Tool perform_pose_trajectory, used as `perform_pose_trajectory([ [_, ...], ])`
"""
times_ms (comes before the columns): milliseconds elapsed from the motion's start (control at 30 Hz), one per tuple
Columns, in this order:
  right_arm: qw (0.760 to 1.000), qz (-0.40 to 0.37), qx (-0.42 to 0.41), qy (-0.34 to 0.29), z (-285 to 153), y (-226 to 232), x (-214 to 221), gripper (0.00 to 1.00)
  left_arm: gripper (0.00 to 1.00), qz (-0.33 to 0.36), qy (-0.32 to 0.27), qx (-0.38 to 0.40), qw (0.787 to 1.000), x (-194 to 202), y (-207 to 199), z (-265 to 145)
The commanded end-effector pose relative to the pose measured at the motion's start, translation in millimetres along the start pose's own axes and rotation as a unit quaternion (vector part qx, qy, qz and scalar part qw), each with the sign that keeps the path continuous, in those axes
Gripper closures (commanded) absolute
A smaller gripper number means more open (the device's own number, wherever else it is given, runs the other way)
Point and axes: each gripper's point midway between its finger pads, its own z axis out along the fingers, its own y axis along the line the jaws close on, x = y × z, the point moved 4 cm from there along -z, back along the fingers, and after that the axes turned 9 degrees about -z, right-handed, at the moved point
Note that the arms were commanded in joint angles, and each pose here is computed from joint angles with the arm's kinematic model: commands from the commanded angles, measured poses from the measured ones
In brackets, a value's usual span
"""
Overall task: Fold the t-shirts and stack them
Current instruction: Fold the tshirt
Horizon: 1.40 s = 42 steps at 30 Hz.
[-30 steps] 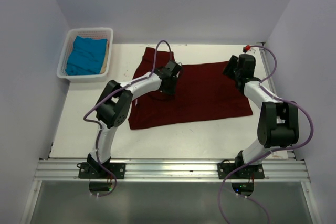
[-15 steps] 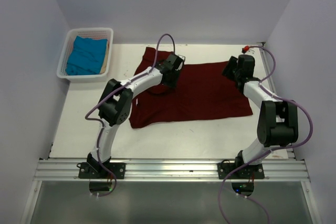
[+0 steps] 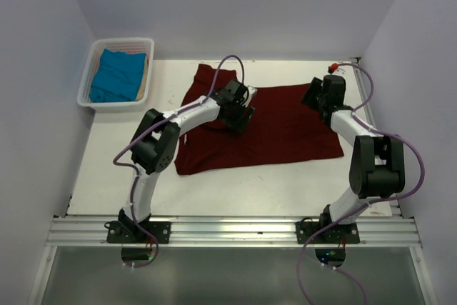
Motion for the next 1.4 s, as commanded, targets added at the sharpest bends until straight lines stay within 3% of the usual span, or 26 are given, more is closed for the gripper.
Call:
perform_pose_trajectory([
  [0, 1.0, -0.003, -0.011, -0.014, 1, 7, -11, 0.45, 0.26, -0.001, -0.081, 0.006, 0.997, -29, -9, -48],
  [333, 1.0, -0.005, -0.01, -0.013, 3, 5, -9, 0.46, 0.26, -0.071, -0.197, -0.062, 0.976, -17, 17, -98],
  [400, 1.0, -0.006, -0.013, -0.013, 3, 7, -10, 0.47, 0.44, -0.088, -0.179, -0.068, 0.978, -9, 18, -94],
  [433, 1.0, -0.006, -0.013, -0.012, 3, 7, -9, 0.51, 0.59, -0.092, -0.169, -0.069, 0.979, -6, 18, -90],
  [467, 1.0, -0.005, -0.015, -0.011, 3, 7, -9, 0.54, 0.91, -0.104, -0.151, -0.074, 0.98, 1, 19, -79],
  [500, 1.0, -0.005, -0.017, -0.011, 4, 7, -9, 0.55, 1.0, -0.11, -0.136, -0.081, 0.981, 4, 20, -77],
  [733, 1.0, -0.006, -0.018, -0.007, 2, 8, -8, 0.59, 1.0, -0.156, -0.069, -0.087, 0.981, 26, 17, -52],
  [933, 1.0, -0.007, -0.017, -0.006, 1, 8, -7, 0.59, 1.0, -0.167, -0.063, -0.108, 0.978, 28, 21, -51],
  [1133, 1.0, -0.006, -0.018, -0.007, 1, 7, -8, 0.59, 1.0, -0.159, -0.054, -0.131, 0.977, 28, 34, -25],
  [1367, 1.0, -0.007, -0.018, -0.009, -2, 8, -9, 0.59, 1.0, -0.158, -0.067, -0.136, 0.976, 7, 51, -11],
])
